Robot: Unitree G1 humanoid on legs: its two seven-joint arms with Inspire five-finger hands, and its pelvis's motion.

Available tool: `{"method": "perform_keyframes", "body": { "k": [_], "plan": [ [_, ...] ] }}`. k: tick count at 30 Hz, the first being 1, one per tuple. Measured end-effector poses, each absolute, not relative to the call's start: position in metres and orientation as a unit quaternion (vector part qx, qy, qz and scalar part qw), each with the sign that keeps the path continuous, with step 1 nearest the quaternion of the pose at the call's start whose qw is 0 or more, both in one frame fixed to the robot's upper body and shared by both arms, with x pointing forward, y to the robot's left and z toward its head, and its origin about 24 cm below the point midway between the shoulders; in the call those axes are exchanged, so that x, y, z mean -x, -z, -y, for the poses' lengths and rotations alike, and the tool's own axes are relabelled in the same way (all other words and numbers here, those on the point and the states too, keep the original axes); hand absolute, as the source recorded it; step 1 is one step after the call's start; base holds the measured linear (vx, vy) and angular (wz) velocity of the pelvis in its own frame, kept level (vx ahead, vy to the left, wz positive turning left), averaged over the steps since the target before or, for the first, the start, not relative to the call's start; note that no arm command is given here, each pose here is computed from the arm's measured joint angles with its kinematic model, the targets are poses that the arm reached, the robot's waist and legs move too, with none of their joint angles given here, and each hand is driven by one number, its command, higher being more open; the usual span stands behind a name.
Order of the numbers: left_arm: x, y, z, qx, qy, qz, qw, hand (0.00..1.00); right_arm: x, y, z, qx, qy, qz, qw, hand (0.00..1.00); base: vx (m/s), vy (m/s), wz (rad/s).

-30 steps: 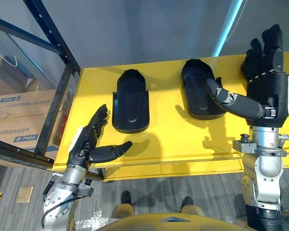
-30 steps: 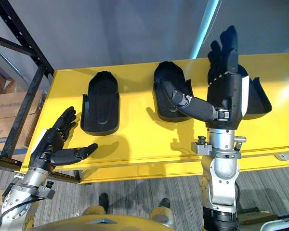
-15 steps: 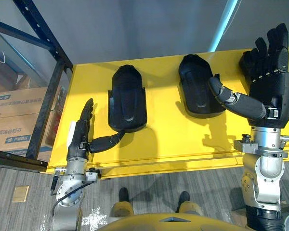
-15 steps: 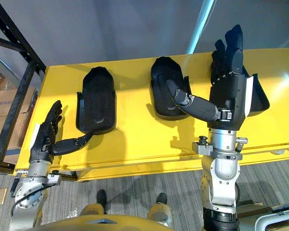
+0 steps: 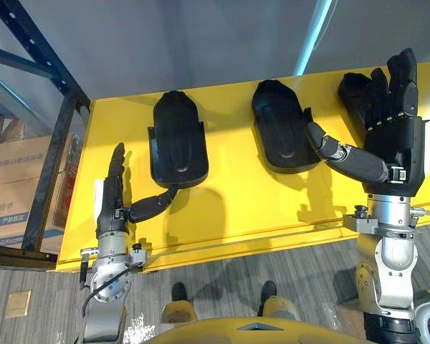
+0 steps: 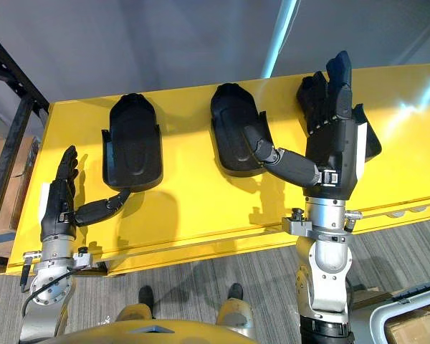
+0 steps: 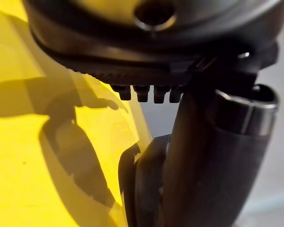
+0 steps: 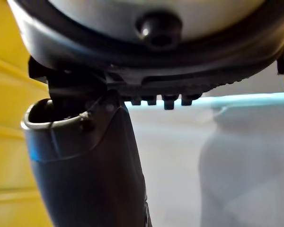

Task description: Walk over and take three plastic housings, then place them on the shelf

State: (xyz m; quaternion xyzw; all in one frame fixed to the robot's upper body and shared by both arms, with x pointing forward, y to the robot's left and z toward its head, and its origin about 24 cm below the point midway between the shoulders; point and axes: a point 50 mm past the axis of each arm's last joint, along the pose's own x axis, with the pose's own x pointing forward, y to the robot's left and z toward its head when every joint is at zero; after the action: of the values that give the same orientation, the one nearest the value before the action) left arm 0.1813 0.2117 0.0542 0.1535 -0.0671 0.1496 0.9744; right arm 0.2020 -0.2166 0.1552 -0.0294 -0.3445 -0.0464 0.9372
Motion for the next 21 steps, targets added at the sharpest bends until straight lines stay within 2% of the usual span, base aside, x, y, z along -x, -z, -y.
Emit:
{"method": "perform_keyframes", "body": {
  "k": [21],
  "plan": [
    [-0.1875,-0.0615,-0.2114,-0.146,-0.166,0.092,0.971,1.00,-0.1987,-0.1469,0.2145,0.016,0.052,0.330,0.943,1.00,0.00,-0.001,-0.01]
  ]
}}
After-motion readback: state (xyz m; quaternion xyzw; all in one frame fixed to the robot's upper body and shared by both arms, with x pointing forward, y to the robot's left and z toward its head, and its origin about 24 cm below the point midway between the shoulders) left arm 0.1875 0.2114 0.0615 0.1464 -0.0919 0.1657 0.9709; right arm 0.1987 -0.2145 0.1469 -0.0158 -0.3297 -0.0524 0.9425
